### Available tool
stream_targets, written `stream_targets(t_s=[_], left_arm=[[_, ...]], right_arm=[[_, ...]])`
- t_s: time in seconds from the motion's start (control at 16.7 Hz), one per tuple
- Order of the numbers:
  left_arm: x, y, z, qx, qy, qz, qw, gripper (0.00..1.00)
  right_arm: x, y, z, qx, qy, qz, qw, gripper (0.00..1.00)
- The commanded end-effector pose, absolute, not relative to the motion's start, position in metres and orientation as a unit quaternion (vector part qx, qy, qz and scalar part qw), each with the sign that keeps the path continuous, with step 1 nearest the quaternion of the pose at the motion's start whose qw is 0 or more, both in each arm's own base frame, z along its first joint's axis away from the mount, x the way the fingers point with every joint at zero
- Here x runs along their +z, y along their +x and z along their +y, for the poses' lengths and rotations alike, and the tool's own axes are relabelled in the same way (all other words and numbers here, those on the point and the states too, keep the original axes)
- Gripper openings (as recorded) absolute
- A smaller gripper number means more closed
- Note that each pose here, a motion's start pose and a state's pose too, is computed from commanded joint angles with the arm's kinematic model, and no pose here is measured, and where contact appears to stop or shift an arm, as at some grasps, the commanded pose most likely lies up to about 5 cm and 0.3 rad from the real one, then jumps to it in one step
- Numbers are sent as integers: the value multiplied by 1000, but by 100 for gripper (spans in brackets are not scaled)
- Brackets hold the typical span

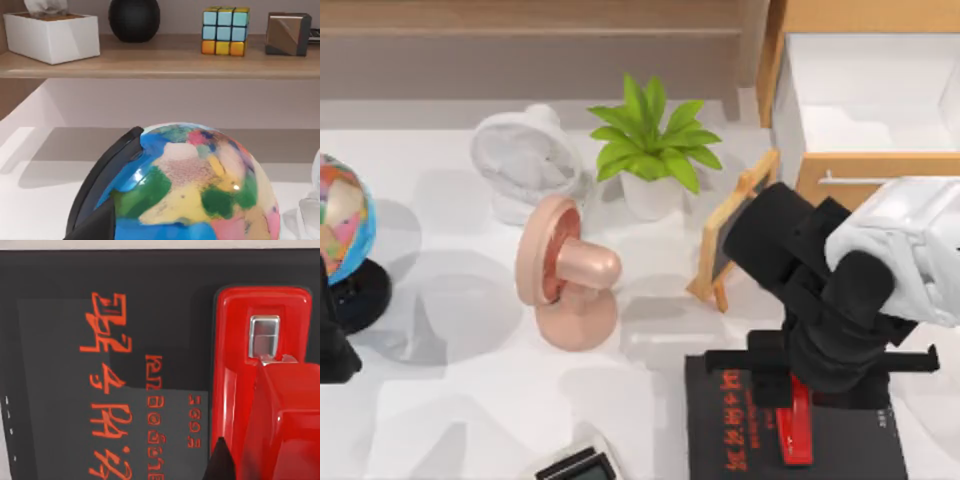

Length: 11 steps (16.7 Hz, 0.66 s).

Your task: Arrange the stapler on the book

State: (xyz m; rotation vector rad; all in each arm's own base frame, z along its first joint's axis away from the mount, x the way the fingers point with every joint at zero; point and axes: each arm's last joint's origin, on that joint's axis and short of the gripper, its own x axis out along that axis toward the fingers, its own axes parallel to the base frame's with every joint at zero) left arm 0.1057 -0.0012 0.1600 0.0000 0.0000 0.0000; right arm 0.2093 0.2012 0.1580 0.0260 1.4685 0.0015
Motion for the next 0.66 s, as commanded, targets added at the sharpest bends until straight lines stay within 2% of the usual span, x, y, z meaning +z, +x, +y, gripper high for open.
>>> stream_targets(t_s=[0.3,0.66], left_arm=[[160,106,-1,0,0,0,1000,100],[160,106,-1,0,0,0,1000,100]], right_arm=[[158,209,201,1,12,670,742,98],[158,209,201,1,12,670,742,100]])
